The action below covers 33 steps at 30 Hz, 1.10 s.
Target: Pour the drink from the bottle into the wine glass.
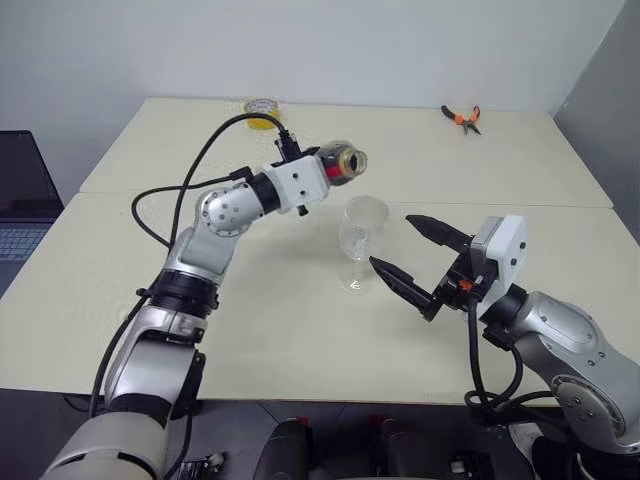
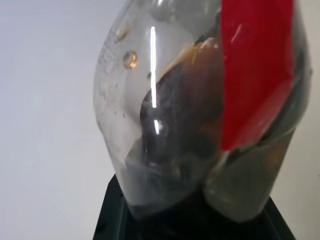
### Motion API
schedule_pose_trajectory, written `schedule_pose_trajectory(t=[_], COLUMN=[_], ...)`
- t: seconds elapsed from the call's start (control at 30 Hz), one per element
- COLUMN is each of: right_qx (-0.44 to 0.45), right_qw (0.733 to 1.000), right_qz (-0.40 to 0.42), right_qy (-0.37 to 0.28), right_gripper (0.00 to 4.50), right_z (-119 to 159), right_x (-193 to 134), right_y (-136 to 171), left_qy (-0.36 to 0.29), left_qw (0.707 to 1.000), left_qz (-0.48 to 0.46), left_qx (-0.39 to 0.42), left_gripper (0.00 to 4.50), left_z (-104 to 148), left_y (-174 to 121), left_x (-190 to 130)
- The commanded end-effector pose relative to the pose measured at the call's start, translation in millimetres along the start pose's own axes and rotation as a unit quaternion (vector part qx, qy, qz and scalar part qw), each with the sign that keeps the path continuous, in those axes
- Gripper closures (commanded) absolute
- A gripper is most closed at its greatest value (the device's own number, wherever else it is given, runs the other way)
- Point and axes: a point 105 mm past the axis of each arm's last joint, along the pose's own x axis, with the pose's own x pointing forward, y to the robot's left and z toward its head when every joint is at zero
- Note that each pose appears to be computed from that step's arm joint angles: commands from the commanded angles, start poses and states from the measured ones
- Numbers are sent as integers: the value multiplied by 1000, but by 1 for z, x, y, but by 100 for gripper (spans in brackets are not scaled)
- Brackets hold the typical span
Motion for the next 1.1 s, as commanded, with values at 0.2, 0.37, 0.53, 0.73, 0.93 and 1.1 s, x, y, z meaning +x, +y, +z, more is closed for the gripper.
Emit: schedule_pose_trajectory(t=[0.2, 0.37, 0.53, 0.73, 0.93, 1.1], right_qx=[-10, -11, -13, -12, -13, -13], right_qw=[1000, 1000, 1000, 1000, 1000, 1000], right_qz=[-3, -8, -10, -10, -6, -6], right_qy=[-12, -10, -10, -10, -4, -3], right_gripper=[0, 0, 0, 0, 0, 0], right_z=[6, 5, 4, 4, 1, 0], right_x=[1, 1, 1, 2, 2, 2], right_y=[0, -1, -2, -1, 0, 1], left_qy=[-32, -38, -39, -38, -39, -39], left_qw=[995, 991, 985, 979, 973, 970], left_qz=[21, 17, 12, 5, 0, -4], left_qx=[93, 130, 169, 200, 228, 241], left_gripper=[358, 358, 360, 360, 360, 360], left_z=[15, 18, 18, 16, 14, 12], left_y=[23, 25, 29, 29, 30, 30], left_x=[1, 2, 2, 2, 4, 5])
